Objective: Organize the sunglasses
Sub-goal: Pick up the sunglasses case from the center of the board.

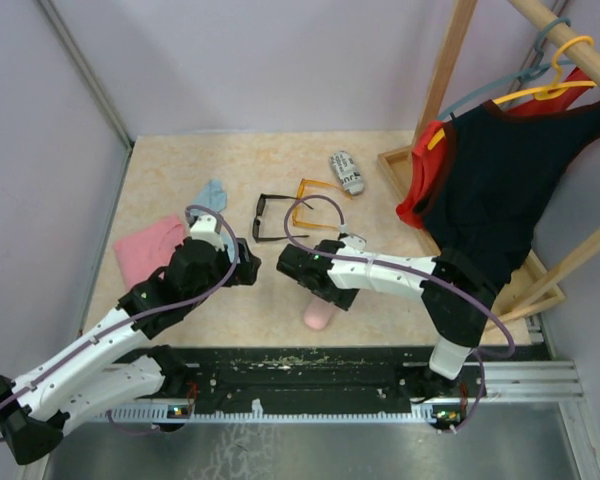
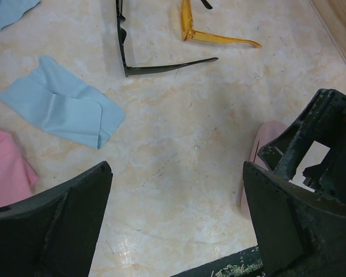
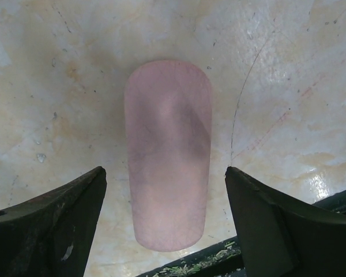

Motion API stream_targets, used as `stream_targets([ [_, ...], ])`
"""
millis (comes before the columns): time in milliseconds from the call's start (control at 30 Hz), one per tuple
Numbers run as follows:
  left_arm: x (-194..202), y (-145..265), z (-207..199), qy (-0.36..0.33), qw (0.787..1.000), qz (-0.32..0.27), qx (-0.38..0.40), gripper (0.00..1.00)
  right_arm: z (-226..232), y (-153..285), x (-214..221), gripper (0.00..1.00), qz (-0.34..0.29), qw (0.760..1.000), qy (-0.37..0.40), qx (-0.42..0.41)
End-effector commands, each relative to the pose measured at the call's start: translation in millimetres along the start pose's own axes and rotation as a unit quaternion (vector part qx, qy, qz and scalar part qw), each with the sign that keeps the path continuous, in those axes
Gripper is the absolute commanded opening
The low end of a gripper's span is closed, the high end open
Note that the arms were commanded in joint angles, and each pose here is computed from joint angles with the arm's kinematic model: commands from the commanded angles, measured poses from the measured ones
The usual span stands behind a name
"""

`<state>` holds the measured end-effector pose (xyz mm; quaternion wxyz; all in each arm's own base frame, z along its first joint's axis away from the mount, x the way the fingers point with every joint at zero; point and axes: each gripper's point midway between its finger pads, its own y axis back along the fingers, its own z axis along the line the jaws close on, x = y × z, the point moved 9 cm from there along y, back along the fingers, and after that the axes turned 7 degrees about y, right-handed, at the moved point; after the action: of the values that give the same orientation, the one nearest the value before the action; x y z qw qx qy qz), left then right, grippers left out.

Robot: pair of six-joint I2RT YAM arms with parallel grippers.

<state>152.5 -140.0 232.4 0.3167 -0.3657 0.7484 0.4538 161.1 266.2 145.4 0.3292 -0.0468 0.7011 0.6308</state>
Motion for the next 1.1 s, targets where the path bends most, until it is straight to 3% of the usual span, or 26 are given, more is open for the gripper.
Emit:
stream_targets([
  [0, -0.2, 2.5, 0.1, 0.010, 1.000, -0.006, 0.007, 0.99, 8.6, 1.3, 5.2, 0.84, 0.015, 1.000, -0.003, -0.012],
  [567, 1.3, 0.6, -0.9, 0.008, 1.000, -0.002, 0.010, 0.99, 8.9, -15.7, 19.7, 0.73, 0.033, 0.999, 0.017, -0.012],
  [833, 3.0, -1.7, -2.2, 0.007, 1.000, 0.004, 0.013, 1.00, 4.9, -20.6, 21.7, 0.77, 0.030, 0.999, 0.034, 0.011],
  [1067, 3.5, -2.6, -2.6, 0.006, 1.000, 0.004, 0.015, 0.99, 5.4, -22.7, 23.1, 0.73, 0.030, 0.999, 0.028, 0.002],
])
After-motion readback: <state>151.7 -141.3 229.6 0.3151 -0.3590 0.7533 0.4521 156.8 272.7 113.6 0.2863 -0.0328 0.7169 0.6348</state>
